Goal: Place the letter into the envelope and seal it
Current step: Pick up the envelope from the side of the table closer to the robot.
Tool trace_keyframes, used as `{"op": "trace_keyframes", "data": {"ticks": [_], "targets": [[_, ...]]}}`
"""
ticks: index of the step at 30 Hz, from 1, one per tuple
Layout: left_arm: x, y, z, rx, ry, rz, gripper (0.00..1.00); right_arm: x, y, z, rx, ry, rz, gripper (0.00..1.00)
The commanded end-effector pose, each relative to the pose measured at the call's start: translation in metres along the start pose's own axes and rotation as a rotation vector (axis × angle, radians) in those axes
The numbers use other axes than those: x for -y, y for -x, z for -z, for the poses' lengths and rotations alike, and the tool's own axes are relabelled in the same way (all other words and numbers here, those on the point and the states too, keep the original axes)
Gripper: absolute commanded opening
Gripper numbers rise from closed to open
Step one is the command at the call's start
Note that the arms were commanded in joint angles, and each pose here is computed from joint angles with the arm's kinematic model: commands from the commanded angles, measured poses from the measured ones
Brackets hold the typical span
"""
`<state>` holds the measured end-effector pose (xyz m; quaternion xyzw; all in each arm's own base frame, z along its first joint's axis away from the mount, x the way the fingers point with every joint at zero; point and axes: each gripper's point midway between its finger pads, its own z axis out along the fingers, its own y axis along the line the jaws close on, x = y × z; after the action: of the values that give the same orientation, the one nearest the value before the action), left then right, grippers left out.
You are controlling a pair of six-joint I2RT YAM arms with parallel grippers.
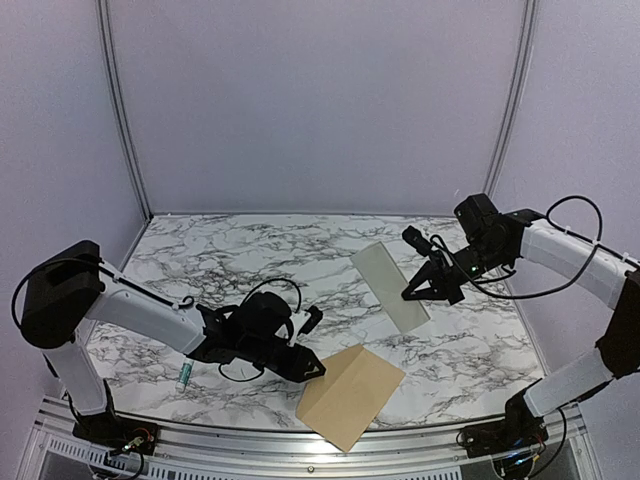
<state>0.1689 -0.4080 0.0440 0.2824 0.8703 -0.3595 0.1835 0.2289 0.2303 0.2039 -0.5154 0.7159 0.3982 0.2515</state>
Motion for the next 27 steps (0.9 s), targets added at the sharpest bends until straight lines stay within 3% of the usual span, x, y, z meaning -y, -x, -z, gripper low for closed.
{"op": "trace_keyframes", "data": {"ticks": [1,9,12,21,27], "targets": [[0.018,0.002,-0.009,-0.024,-0.09,0.023,0.3,-0.003,-0.004,0.004,-0.009,-0.016,0.011,0.0],[0.024,-0.004,-0.016,-0.058,-0.142,0.068,0.16,-0.005,-0.005,0.004,-0.009,-0.012,0.013,0.0],[0.023,-0.002,-0.015,-0.049,-0.139,0.059,0.0,-0.005,-0.007,0.004,-0.015,-0.015,0.02,0.0],[0.052,0.043,0.02,0.02,-0.266,-0.077,0.0,-0.035,0.027,0.03,0.024,0.0,0.195,0.0],[0.054,0.068,0.046,-0.145,-0.078,-0.291,0.0,-0.076,0.062,0.05,0.035,0.032,0.412,0.0]]}}
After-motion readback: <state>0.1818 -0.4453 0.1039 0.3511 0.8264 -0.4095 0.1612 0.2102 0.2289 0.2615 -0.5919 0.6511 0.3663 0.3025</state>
